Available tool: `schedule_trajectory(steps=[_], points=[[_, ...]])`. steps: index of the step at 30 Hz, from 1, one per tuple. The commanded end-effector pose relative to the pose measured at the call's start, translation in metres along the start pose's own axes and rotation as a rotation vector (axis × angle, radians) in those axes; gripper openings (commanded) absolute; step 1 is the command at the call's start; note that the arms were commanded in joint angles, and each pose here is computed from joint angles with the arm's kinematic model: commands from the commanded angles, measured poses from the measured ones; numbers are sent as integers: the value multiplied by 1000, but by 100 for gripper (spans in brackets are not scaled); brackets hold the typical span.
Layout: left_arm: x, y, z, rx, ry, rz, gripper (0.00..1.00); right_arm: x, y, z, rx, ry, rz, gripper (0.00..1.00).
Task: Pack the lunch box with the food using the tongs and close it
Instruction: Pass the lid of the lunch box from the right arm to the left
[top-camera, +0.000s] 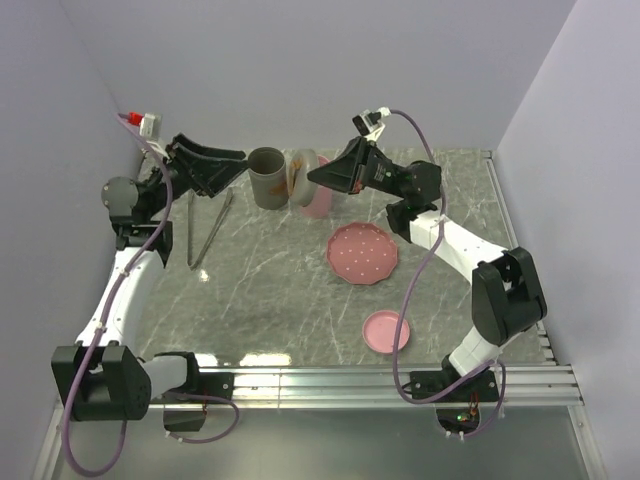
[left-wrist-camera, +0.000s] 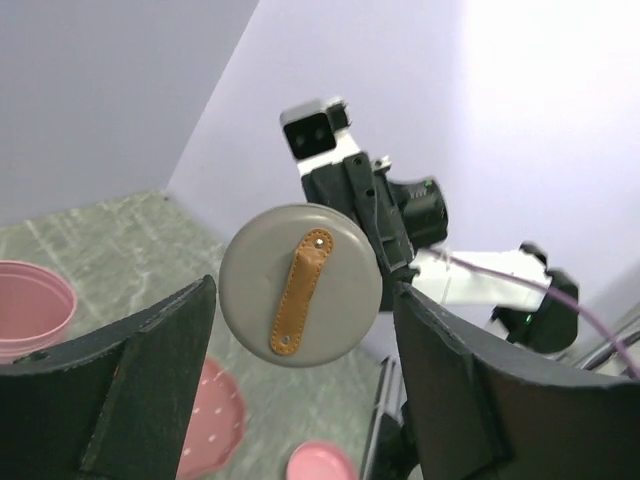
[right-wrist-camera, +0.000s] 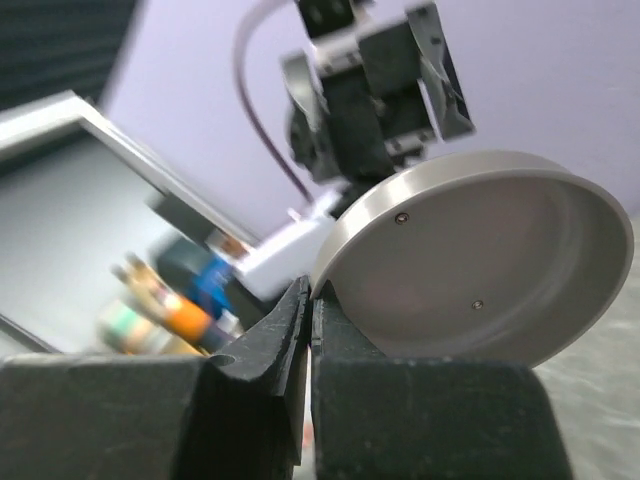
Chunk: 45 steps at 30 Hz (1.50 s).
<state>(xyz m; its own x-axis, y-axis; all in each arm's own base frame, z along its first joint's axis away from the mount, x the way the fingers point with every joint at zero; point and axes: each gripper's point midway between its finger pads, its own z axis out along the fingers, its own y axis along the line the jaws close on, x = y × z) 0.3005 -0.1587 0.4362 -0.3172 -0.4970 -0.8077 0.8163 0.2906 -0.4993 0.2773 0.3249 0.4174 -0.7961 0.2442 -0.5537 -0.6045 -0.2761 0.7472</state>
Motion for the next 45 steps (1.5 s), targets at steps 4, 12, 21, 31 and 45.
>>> schedule_trajectory(steps=[4,12,21,31,45], points=[[-15,-26,15,53,-161,-1,72,-27,51,-14,-186,-226,144,0],[14,-23,37,39,-116,-41,65,-30,65,-18,-226,-291,208,0],[48,-17,56,-1,-2,-56,61,-20,78,-12,-250,-250,174,0],[56,-27,60,51,22,-52,56,-11,86,-5,-270,-219,176,0],[70,-39,61,109,61,-69,19,-9,83,-5,-258,-219,185,0]])
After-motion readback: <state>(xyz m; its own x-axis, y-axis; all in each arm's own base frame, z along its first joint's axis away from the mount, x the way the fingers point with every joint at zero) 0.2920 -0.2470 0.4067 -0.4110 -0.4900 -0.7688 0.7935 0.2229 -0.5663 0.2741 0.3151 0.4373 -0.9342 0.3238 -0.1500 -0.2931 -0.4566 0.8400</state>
